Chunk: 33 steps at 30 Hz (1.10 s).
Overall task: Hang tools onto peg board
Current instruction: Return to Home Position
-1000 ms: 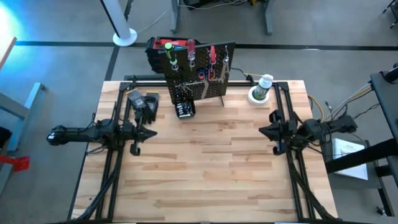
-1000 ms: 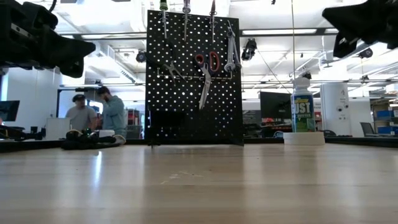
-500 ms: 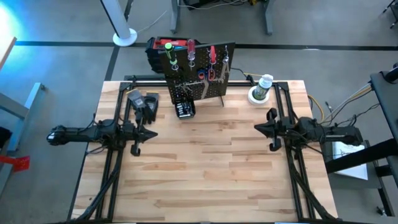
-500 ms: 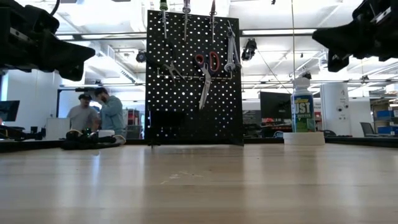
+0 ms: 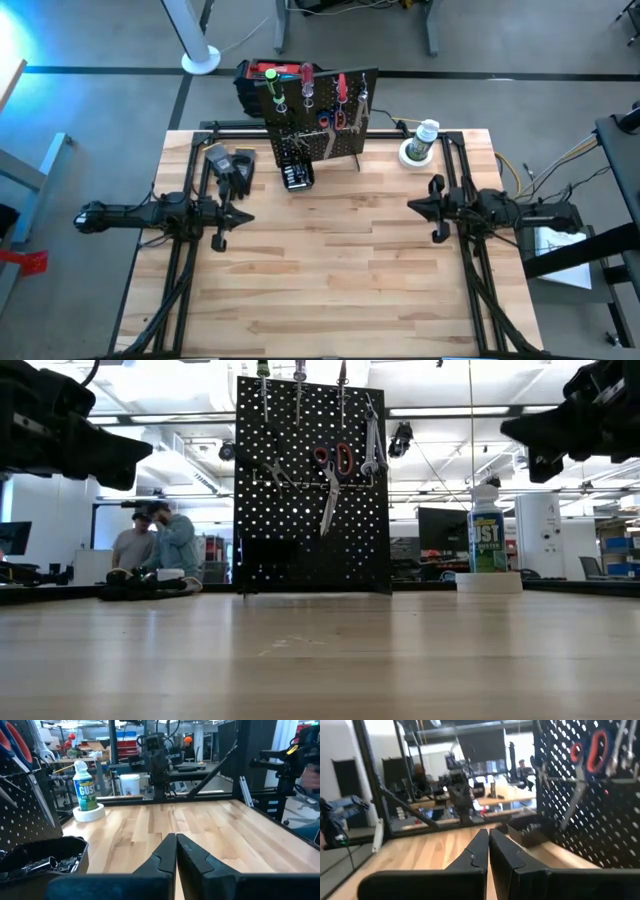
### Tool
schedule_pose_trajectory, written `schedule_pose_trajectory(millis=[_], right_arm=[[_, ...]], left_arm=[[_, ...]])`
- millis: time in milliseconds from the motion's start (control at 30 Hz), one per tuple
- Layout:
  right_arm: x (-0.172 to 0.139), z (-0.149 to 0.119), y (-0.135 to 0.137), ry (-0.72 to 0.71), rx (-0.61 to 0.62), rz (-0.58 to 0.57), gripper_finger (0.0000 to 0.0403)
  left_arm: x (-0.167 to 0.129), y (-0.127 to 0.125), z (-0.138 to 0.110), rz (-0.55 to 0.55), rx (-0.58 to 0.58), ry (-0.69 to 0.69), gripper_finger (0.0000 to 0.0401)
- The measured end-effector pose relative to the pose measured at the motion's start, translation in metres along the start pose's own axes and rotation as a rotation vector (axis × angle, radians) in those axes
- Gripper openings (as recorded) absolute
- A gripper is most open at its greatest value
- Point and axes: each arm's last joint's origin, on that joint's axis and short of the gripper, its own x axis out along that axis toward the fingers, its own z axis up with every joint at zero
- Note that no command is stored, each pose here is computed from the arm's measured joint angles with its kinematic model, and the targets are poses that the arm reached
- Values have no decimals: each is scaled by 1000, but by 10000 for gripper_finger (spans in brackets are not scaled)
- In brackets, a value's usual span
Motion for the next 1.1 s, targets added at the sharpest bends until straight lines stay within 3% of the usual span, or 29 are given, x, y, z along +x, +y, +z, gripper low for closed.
schedule_pose_trajectory(millis=[133,400,567,1100], right_arm=[[0,5,3,-53,-1,30,0],[5,-2,3,28,-24,15,0],[6,4,6,-36,-82,87,0],[-1,3,2,-28,-66,58,0]], left_arm=[[0,0,0,4,15,6,0],[0,2,0,56,31,3,0],[0,2,0,56,17,0,0],[-2,1,2,34,-6,-29,0]])
